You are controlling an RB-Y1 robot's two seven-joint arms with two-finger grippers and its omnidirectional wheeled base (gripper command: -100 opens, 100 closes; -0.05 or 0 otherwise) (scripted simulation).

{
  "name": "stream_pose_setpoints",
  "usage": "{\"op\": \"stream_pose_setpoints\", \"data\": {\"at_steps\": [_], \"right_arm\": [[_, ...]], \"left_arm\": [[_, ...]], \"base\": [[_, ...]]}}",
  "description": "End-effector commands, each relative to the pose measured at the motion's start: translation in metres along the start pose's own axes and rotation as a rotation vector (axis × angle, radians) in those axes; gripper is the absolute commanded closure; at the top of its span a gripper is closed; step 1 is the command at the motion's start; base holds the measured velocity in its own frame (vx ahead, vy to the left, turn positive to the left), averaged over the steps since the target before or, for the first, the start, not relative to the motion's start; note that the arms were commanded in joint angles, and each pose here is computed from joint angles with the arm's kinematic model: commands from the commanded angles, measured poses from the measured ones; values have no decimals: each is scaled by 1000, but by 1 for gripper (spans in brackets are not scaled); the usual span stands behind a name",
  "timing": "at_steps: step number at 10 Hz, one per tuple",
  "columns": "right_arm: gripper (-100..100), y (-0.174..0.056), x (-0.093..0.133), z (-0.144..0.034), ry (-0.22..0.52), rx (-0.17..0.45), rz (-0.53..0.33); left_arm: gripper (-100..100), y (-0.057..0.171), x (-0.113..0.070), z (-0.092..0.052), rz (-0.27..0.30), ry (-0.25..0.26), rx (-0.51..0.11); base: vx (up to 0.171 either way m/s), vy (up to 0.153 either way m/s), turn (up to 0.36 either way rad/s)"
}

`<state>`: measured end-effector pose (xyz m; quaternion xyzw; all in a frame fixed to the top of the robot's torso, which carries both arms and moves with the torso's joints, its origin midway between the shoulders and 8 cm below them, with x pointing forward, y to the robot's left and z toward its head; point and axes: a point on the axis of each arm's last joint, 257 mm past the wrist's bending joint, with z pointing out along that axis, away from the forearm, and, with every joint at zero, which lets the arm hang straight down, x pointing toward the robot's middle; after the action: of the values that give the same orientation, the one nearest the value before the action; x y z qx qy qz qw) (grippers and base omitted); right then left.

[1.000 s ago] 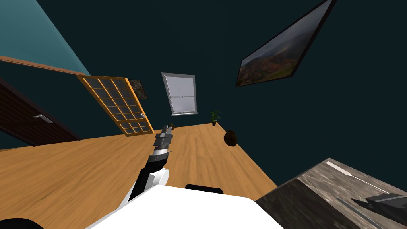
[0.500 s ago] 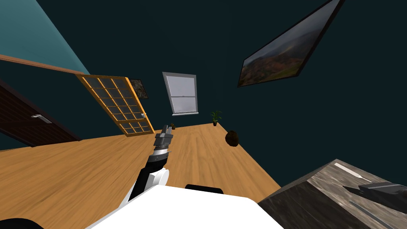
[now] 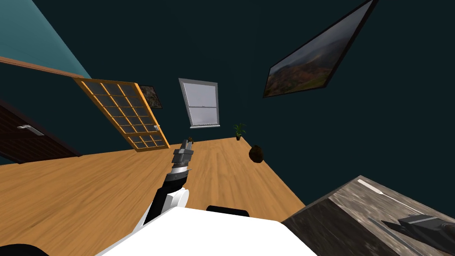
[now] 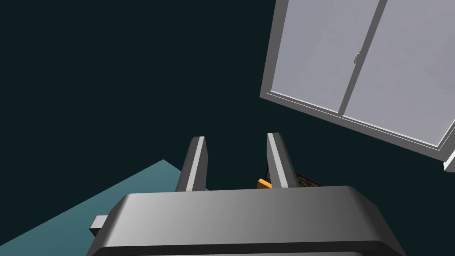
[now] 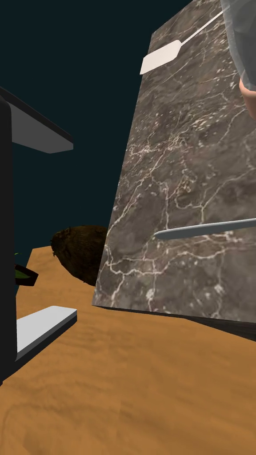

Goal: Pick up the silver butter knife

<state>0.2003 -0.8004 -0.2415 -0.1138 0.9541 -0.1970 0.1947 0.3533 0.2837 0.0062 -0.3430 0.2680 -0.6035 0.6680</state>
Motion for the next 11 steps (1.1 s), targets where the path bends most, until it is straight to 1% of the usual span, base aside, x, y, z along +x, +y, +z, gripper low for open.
{"op": "stream_pose_setpoints", "data": {"at_steps": [1,2,3,5,6,7,9,10,11], "right_arm": [[-100,1,1,2,4,-6,-4],[-100,17,14,10,27,-40,-24],[-100,26,20,13,38,-57,-35],[-100,41,32,19,60,-89,-57],[-100,41,32,19,60,-89,-57],[-100,60,47,25,87,-128,-86],[-100,68,53,27,98,-145,-99],[-100,64,50,27,95,-140,-95],[0,64,51,27,95,-141,-96]], "left_arm": [[0,0,0,0,0,0,0],[0,0,0,0,0,0,0],[0,0,0,0,0,0,0],[0,0,0,0,0,0,0],[0,0,0,0,0,0,0],[0,0,0,0,0,0,0],[0,0,0,0,0,0,0],[0,0,0,0,0,0,0],[0,0,0,0,0,0,0]], "base": [[-20,-40,4],[-13,-75,-34],[-32,-127,-35],[-37,-131,-13],[-21,-80,-2],[-28,-130,-39],[-32,-118,-14],[-11,-31,1],[-2,-8,0]]}}
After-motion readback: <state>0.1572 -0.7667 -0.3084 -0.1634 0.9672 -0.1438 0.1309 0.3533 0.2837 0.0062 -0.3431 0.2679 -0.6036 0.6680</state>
